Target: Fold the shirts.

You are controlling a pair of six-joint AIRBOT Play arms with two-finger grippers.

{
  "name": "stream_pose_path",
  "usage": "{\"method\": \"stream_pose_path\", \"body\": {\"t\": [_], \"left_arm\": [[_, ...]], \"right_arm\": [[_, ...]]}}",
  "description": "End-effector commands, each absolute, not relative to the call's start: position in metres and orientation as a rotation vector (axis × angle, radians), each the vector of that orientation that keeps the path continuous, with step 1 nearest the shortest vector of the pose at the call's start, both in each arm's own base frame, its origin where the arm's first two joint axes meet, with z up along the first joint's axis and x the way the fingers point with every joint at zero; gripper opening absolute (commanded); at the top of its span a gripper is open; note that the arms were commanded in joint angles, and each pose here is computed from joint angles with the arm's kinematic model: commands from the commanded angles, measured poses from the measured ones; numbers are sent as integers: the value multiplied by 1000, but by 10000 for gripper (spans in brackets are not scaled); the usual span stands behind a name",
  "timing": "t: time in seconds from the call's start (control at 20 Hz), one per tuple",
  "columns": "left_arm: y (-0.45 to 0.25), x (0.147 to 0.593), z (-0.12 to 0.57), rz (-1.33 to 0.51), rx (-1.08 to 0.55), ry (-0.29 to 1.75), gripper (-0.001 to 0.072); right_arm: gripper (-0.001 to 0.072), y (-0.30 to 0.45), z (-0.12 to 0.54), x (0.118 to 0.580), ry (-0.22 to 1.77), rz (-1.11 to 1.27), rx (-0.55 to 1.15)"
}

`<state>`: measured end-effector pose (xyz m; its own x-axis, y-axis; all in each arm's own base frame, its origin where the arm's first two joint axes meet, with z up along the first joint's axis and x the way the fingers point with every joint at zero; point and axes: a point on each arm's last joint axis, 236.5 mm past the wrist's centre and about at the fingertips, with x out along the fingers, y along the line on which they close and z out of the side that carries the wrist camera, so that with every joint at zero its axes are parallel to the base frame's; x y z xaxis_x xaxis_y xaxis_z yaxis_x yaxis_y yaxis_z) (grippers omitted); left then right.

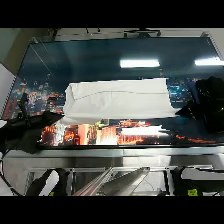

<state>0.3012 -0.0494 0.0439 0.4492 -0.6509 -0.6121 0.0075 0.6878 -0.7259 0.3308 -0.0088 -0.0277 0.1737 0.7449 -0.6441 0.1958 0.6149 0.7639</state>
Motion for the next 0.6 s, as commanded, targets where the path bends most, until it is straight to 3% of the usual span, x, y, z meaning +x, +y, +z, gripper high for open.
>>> {"method": "stream_pose_path", "body": {"t": [0.0, 0.3, 0.55], "left_arm": [[-54, 343, 71, -508, -640, 1002, 19], [-74, 456, 97, -604, -490, 945, 19], [-81, 504, 7, -595, -357, 1116, 18]], "right_arm": [[13, 6, 1, 376, 1151, 536, 923], [13, 14, 7, 473, 945, 439, 757], [13, 20, -32, 524, 945, 414, 726]]}}
